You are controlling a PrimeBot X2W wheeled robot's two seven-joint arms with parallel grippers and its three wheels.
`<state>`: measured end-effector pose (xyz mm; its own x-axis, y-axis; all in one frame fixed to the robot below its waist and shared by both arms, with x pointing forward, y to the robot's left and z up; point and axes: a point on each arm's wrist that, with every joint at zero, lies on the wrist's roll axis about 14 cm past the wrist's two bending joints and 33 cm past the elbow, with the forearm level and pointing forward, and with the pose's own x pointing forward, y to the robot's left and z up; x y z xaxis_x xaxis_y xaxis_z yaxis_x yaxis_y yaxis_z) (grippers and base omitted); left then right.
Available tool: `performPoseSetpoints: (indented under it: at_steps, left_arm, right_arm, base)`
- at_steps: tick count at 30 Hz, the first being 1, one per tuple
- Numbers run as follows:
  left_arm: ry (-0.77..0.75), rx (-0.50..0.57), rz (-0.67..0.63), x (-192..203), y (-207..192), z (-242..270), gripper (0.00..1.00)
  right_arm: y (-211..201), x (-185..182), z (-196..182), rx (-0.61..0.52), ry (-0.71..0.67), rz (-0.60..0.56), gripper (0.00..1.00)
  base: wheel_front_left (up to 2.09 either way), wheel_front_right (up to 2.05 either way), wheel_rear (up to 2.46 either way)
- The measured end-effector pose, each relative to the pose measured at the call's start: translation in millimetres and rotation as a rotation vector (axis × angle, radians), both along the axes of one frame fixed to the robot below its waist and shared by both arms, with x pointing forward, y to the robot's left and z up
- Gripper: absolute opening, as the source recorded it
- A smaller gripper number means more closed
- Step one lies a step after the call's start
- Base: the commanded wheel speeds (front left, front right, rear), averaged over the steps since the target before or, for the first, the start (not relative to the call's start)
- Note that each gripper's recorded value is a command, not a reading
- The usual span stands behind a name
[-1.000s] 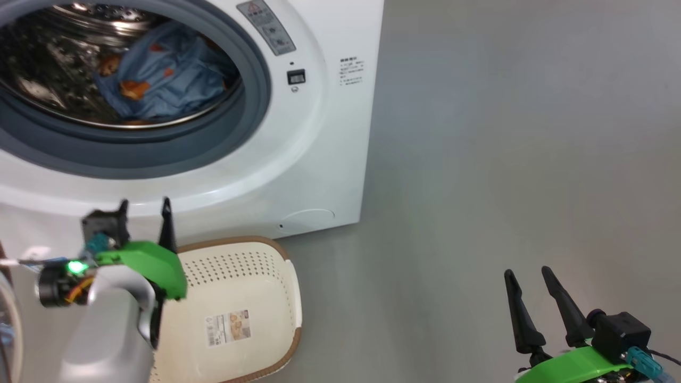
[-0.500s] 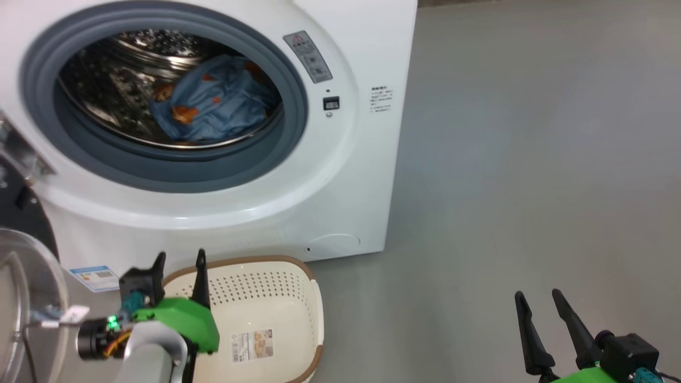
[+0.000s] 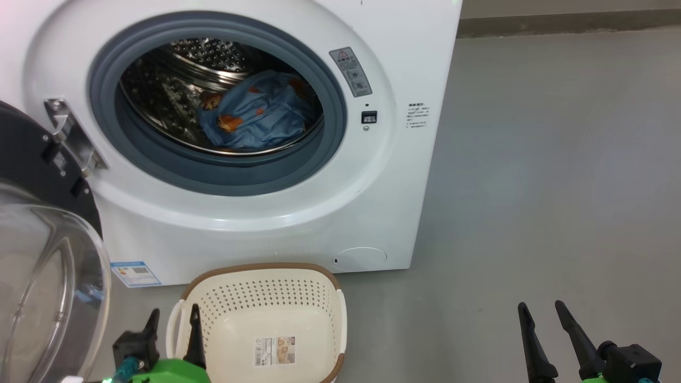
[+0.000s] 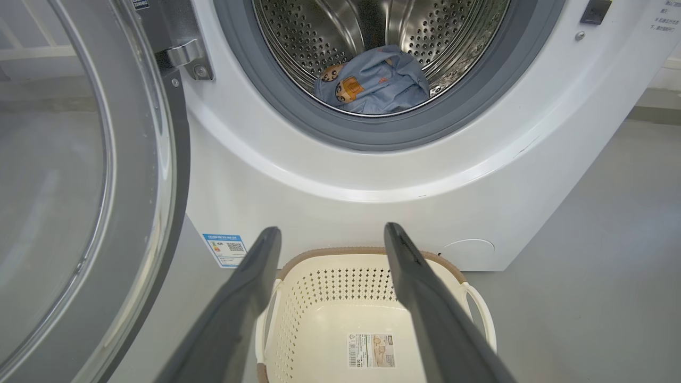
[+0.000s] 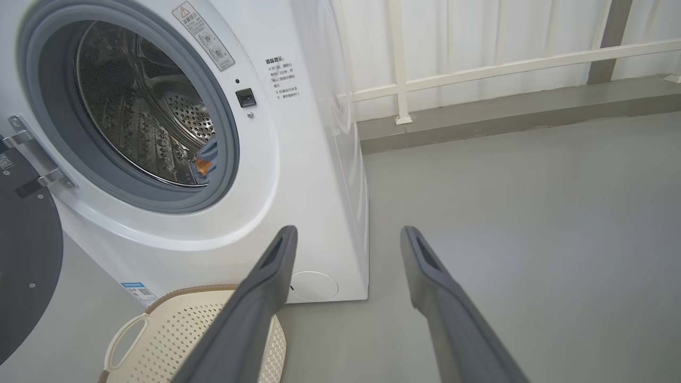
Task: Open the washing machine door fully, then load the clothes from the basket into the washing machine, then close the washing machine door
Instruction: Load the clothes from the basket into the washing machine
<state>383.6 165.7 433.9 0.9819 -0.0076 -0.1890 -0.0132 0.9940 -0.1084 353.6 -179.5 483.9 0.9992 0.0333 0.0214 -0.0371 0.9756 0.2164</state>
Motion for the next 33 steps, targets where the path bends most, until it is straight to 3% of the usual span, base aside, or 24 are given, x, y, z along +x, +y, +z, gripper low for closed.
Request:
performPoseSetpoints:
  at_steps: [17,33]
  left_arm:
    - [0.013,-0.019,0.108,-43.5,28.7,-10.7,1.0]
    - [-0.021,-0.02,0.122,-49.5,31.9,-1.8,1.0]
  right_arm:
    - [19.6,5.3,4.9,-0.008,-0.016,0.061,1.0]
    - [18.7,2.8,10.4,-0.01,-0.033,0.059,1.0]
  base:
    - [0.0,0.0,0.0]
    - [0.0,0.0,0.0]
